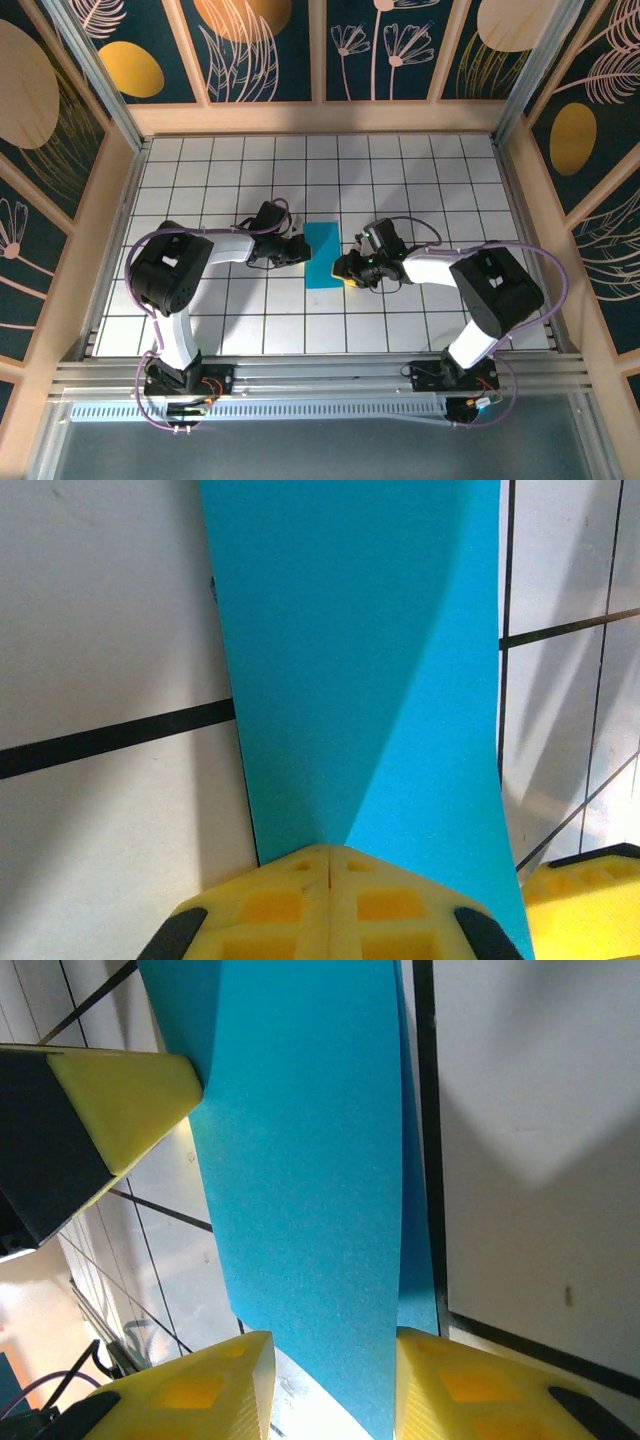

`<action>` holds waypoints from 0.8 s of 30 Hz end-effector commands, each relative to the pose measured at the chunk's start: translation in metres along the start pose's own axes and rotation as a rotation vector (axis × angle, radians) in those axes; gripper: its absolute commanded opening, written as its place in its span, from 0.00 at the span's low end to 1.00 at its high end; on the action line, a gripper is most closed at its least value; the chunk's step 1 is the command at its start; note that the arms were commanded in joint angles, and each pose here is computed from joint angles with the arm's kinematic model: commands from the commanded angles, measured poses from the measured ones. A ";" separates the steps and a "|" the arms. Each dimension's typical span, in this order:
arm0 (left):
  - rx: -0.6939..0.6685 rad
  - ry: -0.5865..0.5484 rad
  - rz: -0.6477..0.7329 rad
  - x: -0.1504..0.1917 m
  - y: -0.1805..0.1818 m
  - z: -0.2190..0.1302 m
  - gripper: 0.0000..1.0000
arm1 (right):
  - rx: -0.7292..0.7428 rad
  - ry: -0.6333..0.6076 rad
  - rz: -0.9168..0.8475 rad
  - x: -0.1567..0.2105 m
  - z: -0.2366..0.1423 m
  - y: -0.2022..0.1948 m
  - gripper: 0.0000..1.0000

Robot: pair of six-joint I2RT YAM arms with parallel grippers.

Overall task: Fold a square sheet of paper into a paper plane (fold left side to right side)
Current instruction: Fold the triangle a second time at the center of the table.

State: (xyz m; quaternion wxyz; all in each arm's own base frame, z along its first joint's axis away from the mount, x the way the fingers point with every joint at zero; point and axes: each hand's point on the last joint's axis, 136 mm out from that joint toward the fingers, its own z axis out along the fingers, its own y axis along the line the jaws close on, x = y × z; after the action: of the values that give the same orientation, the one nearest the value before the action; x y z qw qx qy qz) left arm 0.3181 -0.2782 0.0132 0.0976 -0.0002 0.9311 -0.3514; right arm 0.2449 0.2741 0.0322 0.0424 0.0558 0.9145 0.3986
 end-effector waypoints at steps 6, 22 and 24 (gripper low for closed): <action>-0.072 0.057 -0.013 0.017 0.019 0.006 0.00 | -0.057 -0.013 0.003 -0.018 0.007 0.006 0.33; -0.067 0.055 -0.007 0.017 0.017 0.006 0.00 | -0.061 -0.036 -0.029 -0.060 0.016 0.005 0.28; -0.066 0.053 -0.006 0.016 0.016 0.005 0.00 | -0.060 -0.040 -0.028 -0.064 0.016 0.003 0.27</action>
State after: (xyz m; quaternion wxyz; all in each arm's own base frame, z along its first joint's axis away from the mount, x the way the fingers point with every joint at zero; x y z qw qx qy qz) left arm 0.3181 -0.2783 0.0132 0.0991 0.0043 0.9311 -0.3511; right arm 0.3007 0.2799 0.0266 0.0565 0.0609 0.9024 0.4227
